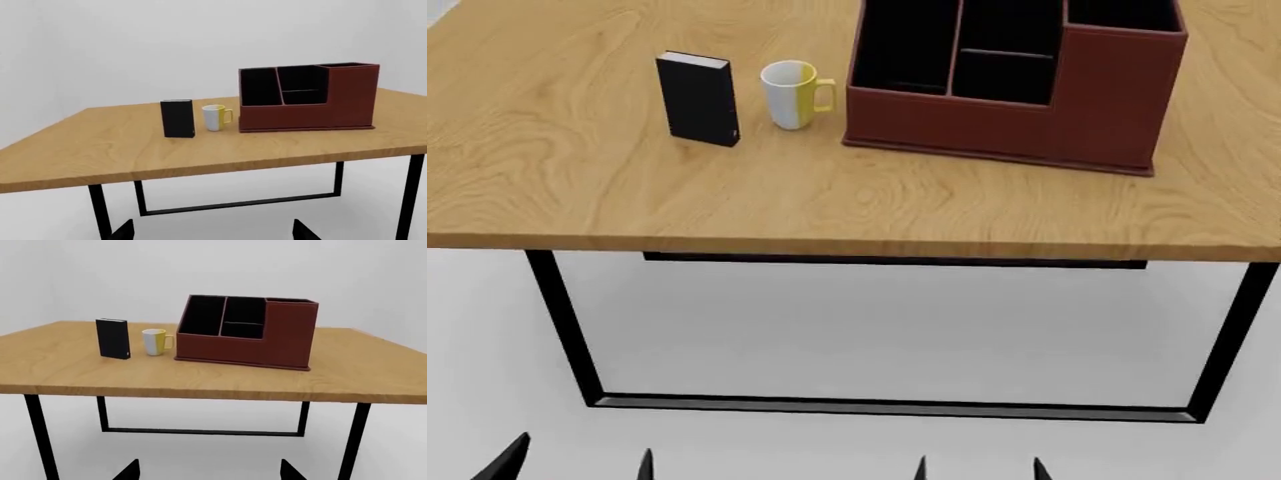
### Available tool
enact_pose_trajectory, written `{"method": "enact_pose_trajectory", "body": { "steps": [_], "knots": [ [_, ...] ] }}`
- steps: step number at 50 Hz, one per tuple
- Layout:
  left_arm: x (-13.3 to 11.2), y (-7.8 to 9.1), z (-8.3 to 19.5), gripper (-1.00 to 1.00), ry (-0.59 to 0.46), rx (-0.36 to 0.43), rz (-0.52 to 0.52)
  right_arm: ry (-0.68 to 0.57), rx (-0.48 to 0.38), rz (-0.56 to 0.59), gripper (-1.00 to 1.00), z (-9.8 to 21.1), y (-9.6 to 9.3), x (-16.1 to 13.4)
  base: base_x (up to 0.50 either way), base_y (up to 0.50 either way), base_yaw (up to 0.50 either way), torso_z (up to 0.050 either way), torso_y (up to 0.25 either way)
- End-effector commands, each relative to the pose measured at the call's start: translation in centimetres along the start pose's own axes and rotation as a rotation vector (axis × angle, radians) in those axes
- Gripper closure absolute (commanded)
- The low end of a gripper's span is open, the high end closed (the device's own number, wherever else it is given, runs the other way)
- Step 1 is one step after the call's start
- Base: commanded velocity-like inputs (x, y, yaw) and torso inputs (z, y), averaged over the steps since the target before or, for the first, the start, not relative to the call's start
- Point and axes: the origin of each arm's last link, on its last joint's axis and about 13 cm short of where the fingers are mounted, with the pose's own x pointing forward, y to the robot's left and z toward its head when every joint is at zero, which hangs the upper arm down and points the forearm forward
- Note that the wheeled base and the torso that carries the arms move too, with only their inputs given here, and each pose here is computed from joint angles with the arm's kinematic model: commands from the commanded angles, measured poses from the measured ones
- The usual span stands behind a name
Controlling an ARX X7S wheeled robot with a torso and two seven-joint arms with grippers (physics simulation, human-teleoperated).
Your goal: Pick up the book and place it in the back compartment of the caddy.
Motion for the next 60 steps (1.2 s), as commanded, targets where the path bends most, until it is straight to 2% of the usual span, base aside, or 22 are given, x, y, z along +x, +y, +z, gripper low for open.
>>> {"method": "enact_pose_trajectory", "body": {
  "steps": [1, 17, 33, 60],
  "knots": [
    [0.2, 0.5, 1.1, -1.00, 0.011, 0.009, 0.002, -0.039, -0.027, -0.025, -1.00, 1.7, -0.6, 0.0, 0.00, 0.00, 0.00, 0.000, 0.000],
    [1.6, 2.0, 5.1, -1.00, -0.028, -0.003, -0.020, -0.142, -0.074, -0.122, -1.00, 7.3, -2.7, -0.4, 0.00, 0.00, 0.00, 0.000, 0.000],
    [2.6, 3.5, 8.3, -1.00, -0.053, 0.042, -0.022, -0.268, -0.115, -0.185, -1.00, 12.4, -4.0, -0.4, 0.00, 0.00, 0.00, 0.000, 0.000],
    [3.5, 5.0, 10.5, -1.00, -0.064, 0.076, 0.014, -0.525, -0.188, -0.275, -1.00, 21.7, -6.2, -2.2, 0.00, 0.00, 0.00, 0.000, 0.000]
  ]
}}
